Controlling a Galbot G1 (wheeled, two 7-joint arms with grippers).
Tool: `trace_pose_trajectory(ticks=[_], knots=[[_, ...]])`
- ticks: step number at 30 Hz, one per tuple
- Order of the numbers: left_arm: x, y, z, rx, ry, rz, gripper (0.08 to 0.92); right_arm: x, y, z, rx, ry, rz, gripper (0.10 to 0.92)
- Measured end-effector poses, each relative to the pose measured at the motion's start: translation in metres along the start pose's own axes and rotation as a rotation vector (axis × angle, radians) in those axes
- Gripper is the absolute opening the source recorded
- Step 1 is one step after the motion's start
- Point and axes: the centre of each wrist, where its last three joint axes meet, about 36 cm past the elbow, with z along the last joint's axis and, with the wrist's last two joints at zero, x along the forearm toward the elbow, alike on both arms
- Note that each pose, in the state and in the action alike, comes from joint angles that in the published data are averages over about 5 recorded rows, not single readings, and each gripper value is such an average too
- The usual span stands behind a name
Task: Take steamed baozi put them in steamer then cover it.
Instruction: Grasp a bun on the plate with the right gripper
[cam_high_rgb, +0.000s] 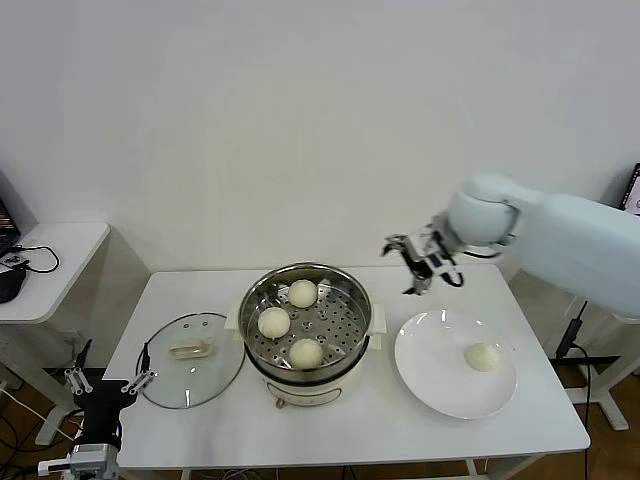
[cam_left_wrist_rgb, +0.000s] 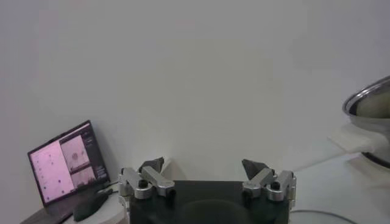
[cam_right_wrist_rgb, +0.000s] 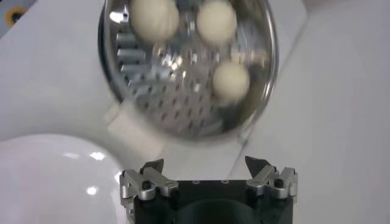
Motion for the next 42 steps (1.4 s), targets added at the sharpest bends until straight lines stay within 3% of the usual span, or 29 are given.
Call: trace_pose_trajectory(ticks=[17,35,42], knots=[[0.003,-0.006,0.000,-0.004,0.007,0.020,0.823,-0.047,0.098,0.092,-0.270,0.138,-0.099,0.823],[0.009,-0.001,0.003,-0.019,0.027,0.007,0.823,-0.109,0.135,0.134,-0.385,0.192,-0.170,0.821],[0.009,-0.001,0.004,-0.021,0.031,0.007,0.823,-0.126,0.144,0.139,-0.405,0.200,-0.183,0.782]])
